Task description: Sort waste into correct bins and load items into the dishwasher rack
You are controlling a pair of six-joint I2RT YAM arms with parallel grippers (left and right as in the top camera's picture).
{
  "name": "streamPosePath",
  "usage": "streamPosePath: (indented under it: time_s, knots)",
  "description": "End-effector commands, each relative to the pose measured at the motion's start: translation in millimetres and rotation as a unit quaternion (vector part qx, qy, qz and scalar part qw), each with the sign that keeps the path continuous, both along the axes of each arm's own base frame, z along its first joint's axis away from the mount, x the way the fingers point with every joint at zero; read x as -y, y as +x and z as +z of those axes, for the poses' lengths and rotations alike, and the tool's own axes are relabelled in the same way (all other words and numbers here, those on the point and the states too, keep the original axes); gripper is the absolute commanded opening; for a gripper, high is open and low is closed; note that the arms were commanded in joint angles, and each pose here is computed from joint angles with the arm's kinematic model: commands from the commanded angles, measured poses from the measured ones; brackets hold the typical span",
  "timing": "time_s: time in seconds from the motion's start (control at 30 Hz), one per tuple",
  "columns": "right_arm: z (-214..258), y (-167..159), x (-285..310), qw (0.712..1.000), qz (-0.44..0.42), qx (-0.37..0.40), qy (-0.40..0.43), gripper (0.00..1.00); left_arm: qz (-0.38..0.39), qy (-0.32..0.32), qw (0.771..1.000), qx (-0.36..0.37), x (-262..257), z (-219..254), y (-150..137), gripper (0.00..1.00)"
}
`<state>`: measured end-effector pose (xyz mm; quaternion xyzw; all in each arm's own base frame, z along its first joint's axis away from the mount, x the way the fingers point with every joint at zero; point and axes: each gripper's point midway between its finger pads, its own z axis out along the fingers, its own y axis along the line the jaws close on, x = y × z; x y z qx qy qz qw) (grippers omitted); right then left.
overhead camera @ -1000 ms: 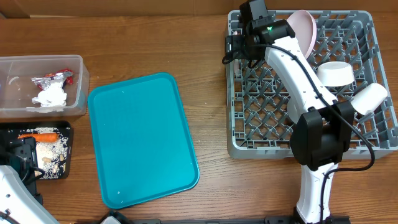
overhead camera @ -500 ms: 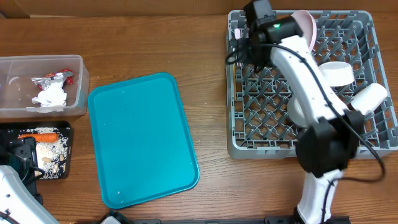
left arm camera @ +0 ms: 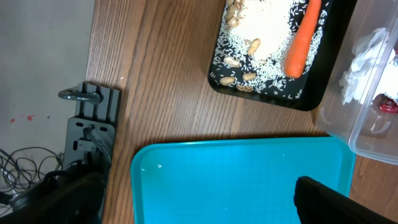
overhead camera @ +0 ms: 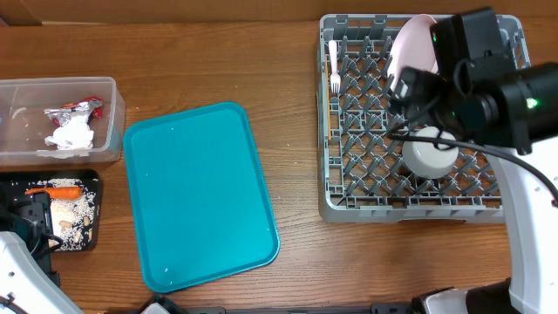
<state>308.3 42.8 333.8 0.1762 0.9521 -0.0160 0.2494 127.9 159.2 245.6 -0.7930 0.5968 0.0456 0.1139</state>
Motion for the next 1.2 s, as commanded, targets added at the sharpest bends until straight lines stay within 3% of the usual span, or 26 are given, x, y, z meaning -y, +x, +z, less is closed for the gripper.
streamPosePath:
  time_s: [0.0,0.3,0.47,1.17]
  knots:
    - [11,-10,20,0.998,-0.047,0.030,-0.023,1.00,0.011,0.006,1.000,0.007,-2,4,0,1.00]
    - [-14,-81,37,0.999,-0.049,0.016,-0.018,1.00,0.011,0.006,1.000,0.007,-2,4,0,1.00]
    - [-44,-106,14,0.998,-0.014,-0.033,0.047,1.00,0.011,0.006,1.000,0.007,-2,4,0,1.00]
    - [-58,-100,8,0.997,0.003,-0.069,0.045,1.00,0.011,0.006,1.000,0.007,-2,4,0,1.00]
